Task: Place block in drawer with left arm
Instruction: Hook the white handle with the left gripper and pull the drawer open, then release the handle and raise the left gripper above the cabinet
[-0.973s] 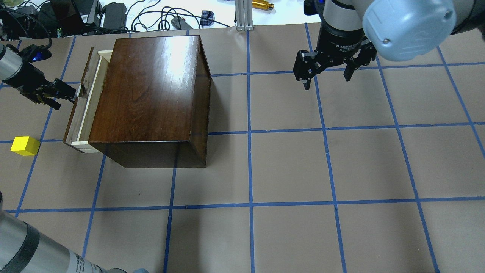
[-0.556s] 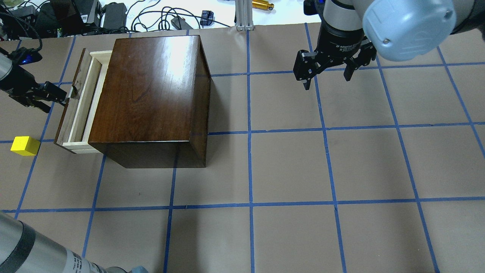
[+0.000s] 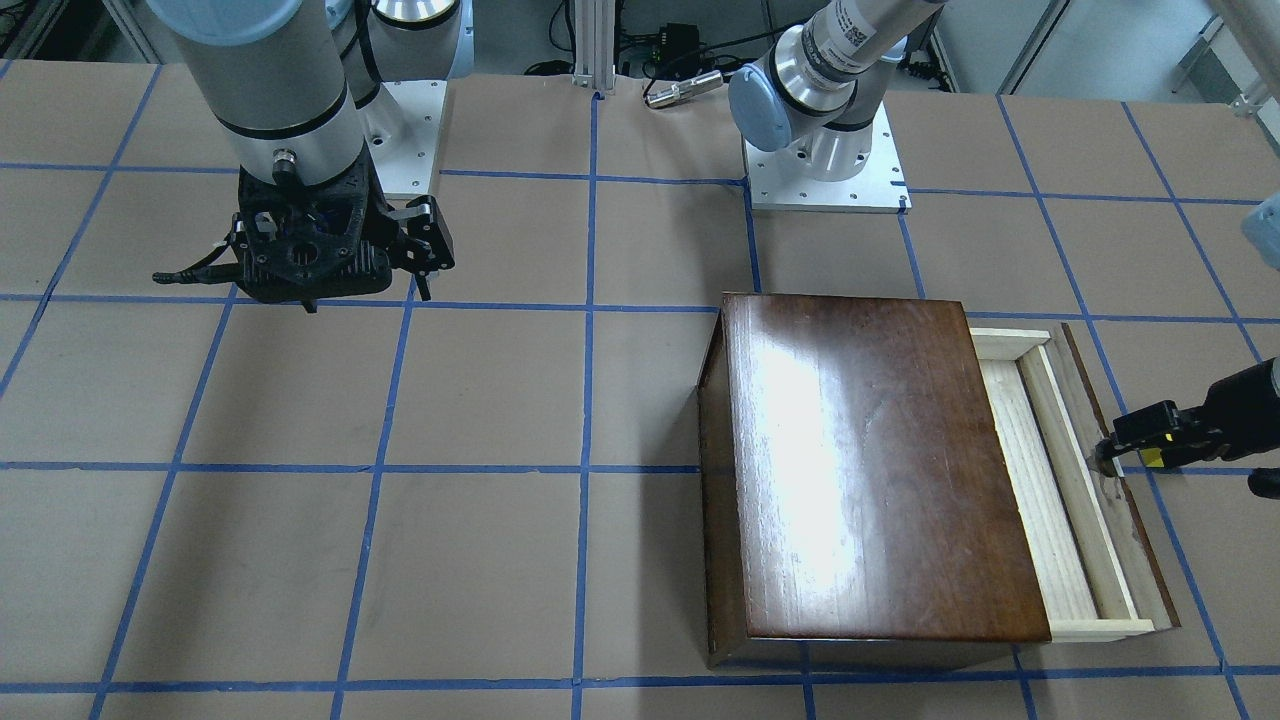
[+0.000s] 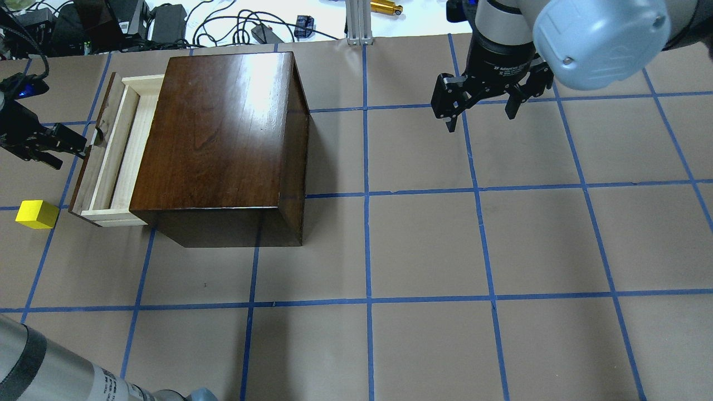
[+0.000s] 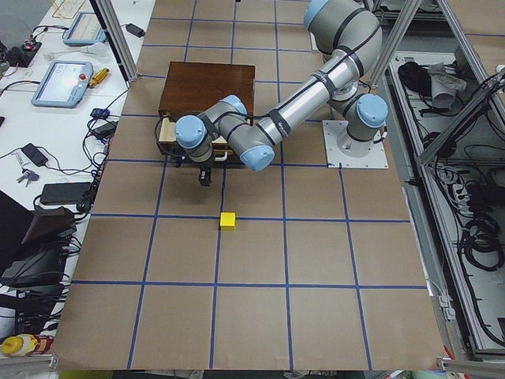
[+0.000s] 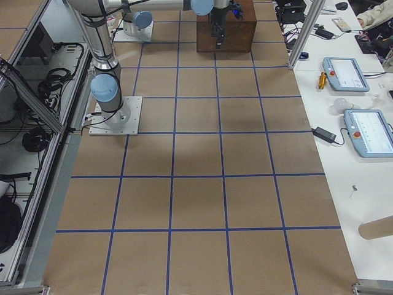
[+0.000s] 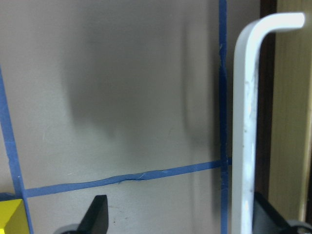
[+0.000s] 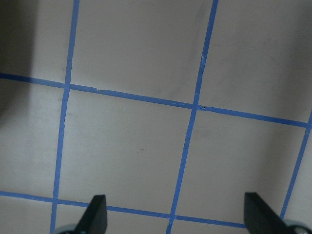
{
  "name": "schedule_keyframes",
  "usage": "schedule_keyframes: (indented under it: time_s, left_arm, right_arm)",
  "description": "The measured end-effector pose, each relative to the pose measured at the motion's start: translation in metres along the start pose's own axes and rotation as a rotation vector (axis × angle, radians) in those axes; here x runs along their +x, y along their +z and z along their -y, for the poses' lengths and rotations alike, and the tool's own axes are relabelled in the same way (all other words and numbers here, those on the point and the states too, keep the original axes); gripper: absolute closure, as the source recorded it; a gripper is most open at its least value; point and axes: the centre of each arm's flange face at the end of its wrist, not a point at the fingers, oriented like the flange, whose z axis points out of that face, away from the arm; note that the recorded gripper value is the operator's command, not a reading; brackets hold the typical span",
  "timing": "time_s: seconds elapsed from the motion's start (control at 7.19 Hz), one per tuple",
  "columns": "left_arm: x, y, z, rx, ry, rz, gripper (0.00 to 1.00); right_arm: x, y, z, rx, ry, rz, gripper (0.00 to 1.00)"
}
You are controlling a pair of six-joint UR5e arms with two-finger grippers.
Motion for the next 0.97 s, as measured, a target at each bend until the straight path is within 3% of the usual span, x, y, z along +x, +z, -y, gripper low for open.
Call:
schedule_keyframes:
  time_s: [0.28,0.7,0.97]
  left_arm:
    - [0.007,-0.018,-0.003,0.02,0.0,0.019,0.0]
    - [0.022,-0.058,-0.019,0.026,-0.007,0.101,0.0]
    - [0.057,-0.11,-0.044,0.036,-0.03,0.125,0.0]
  right_arm:
    - [0.0,0.0,0.0,0.0,0.0,0.0,0.0]
    - [0.0,0.0,0.0,0.0,0.0,0.0,0.0]
    - [0.0,0.0,0.0,0.0,0.0,0.0,0.0]
